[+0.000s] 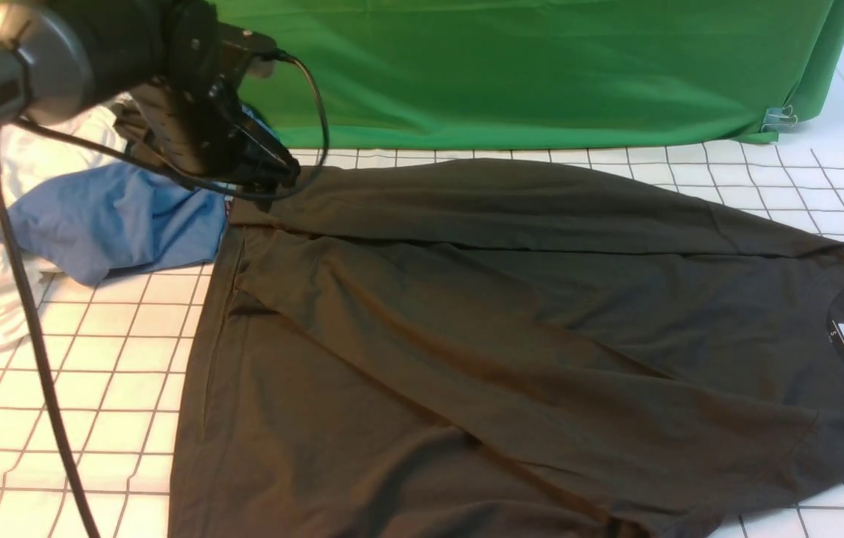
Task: Fold a long-sleeved shirt over a white checkered tablecloth.
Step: 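Grab the top left corner of the dark shirt with the left gripper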
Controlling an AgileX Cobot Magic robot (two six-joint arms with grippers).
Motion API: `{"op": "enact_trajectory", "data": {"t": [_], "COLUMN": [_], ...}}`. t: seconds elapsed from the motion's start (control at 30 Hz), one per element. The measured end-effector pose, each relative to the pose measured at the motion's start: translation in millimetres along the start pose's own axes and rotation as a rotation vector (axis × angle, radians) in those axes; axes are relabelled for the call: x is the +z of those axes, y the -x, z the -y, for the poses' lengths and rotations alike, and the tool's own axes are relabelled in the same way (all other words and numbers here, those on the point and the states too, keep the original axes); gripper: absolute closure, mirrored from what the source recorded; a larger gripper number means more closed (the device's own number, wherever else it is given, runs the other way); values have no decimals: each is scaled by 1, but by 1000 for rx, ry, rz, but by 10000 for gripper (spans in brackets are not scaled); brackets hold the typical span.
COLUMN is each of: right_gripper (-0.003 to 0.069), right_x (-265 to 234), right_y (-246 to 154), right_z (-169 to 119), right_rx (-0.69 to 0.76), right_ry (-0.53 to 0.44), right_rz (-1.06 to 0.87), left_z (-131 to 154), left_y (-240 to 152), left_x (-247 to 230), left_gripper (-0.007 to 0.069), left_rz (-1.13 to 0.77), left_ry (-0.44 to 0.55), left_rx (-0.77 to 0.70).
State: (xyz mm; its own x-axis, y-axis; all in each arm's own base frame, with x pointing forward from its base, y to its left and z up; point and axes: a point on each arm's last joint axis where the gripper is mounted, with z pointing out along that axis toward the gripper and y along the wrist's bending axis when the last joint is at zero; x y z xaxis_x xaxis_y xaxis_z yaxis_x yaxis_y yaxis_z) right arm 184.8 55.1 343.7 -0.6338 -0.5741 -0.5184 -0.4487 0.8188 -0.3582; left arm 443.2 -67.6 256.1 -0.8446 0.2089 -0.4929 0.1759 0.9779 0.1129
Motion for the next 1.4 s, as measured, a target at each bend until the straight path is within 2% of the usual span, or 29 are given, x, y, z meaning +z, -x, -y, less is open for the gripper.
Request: {"op": "enact_trajectory", "data": {"t": [0.17,0.5,0.7,0.97,1.07,1.2,1.3,1.4], "right_gripper": [648,648,648,648,648,648,648,648], "right_x": [0,0,4,18,22,23,23,23], "right_y": [1,5,7,11,12,12,13,13], "right_z": [0,1,0,-2,-2,-2,-2,-2], "right_rx": [0,-7,-15,-28,-31,-34,-35,-36], "right_ry": [-2,-9,-9,2,6,4,3,1], "right_rz": [15,56,46,4,-9,-7,-3,-3], "left_z": [-12,-11,-9,-8,-9,-9,-6,-3], "left_y": [3,19,17,13,15,22,27,27], "left_x": [20,62,92,104,101,89,79,77], "left_gripper": [64,74,178,310,380,431,399,331], "left_rz": [6,50,18,-2,-4,-27,-49,-51], "left_ry": [-40,-76,-77,-73,-73,-70,-59,-81], "left_rx": [-89,-168,-183,-175,-117,65,305,426]}}
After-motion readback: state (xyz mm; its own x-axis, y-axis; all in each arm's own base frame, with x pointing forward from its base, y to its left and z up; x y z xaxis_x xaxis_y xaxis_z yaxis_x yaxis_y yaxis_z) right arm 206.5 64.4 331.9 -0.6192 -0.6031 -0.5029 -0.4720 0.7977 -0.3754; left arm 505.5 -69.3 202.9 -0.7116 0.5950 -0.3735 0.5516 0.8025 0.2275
